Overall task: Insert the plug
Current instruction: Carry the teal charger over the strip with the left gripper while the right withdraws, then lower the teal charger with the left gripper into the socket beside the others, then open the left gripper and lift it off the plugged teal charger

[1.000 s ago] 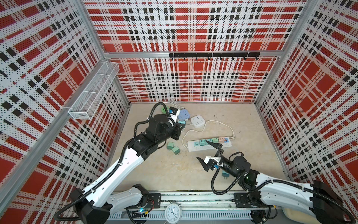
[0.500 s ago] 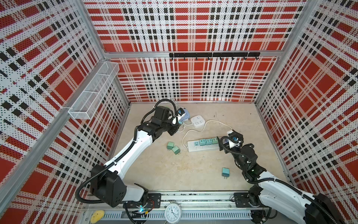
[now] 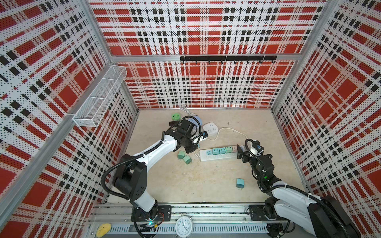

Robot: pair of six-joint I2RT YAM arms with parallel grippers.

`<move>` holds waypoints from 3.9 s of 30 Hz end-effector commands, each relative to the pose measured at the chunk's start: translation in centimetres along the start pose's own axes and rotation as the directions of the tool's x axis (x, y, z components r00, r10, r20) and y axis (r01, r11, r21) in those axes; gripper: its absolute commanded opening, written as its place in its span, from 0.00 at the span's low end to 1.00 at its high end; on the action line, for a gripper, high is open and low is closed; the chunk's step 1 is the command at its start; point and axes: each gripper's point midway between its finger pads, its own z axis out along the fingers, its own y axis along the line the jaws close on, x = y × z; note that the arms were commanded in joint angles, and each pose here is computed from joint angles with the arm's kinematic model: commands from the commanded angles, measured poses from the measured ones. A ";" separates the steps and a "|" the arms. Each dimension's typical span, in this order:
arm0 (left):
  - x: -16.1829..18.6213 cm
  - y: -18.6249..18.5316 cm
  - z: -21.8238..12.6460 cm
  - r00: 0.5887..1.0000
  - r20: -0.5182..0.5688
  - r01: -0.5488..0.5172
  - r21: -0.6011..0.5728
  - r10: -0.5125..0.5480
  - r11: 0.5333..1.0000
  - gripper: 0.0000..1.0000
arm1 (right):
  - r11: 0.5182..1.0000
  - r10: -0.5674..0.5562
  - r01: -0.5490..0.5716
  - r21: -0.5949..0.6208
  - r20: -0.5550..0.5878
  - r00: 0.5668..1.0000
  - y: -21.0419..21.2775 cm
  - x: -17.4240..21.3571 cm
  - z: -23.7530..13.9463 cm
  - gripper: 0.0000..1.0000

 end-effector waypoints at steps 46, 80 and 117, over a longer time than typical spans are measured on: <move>-3.9 -3.9 7.1 0.975 -0.123 -0.167 0.137 0.184 0.976 0.00 | 0.991 0.128 -0.130 0.023 0.065 0.990 -1.7 -1.0 -0.1 1.00; -5.3 -6.3 10.6 0.959 -0.183 -0.162 0.276 0.217 0.947 0.00 | 0.988 0.145 -0.148 0.037 0.064 0.987 -2.1 -0.8 -0.1 1.00; -19.7 -7.1 1.5 0.984 0.138 -0.136 0.146 0.116 0.980 0.99 | 0.964 0.237 -0.242 0.108 0.061 0.970 -4.5 0.0 0.2 1.00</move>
